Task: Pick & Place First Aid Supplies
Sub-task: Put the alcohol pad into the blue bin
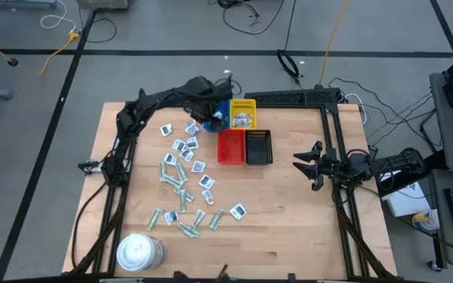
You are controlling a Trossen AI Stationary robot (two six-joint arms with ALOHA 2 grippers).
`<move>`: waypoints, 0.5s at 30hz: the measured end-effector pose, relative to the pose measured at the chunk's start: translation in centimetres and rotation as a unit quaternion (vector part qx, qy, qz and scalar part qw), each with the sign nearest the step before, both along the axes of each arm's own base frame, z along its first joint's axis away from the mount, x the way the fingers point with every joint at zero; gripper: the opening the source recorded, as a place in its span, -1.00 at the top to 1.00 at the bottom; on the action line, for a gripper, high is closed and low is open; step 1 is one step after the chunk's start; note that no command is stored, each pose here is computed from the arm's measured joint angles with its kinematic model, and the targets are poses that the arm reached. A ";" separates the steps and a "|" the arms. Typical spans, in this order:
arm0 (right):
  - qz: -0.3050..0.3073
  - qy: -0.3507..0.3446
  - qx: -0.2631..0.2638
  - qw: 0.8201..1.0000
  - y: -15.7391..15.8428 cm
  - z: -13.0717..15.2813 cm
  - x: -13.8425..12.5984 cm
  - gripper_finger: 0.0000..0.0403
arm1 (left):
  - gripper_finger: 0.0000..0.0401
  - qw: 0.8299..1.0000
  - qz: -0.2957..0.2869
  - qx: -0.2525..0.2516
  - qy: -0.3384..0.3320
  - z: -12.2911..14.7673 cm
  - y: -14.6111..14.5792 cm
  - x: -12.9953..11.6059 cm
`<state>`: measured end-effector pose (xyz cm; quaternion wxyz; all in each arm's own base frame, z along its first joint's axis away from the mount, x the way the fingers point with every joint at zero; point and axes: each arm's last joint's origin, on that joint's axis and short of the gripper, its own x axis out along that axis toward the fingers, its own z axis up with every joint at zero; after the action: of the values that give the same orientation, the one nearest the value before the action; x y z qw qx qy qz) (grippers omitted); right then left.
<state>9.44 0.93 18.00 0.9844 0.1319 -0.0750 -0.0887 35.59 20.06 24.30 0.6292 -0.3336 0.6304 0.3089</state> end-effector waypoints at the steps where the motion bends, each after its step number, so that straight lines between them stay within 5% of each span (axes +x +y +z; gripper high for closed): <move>1: 0.000 0.000 0.000 1.000 0.0 0.0 0.0 0.23 | -0.19 1.000 -0.007 0.000 0.001 -0.3 -0.9 -0.1; 15: 0.000 0.000 0.000 1.000 0.0 0.0 0.0 0.23 | -0.19 0.999 -0.021 0.008 -0.046 -1.3 -15.1 -4.4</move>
<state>9.44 0.94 18.00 0.9844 0.1321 -0.0750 -0.0886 31.22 4.98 22.95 0.6665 -0.3290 0.6055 0.2844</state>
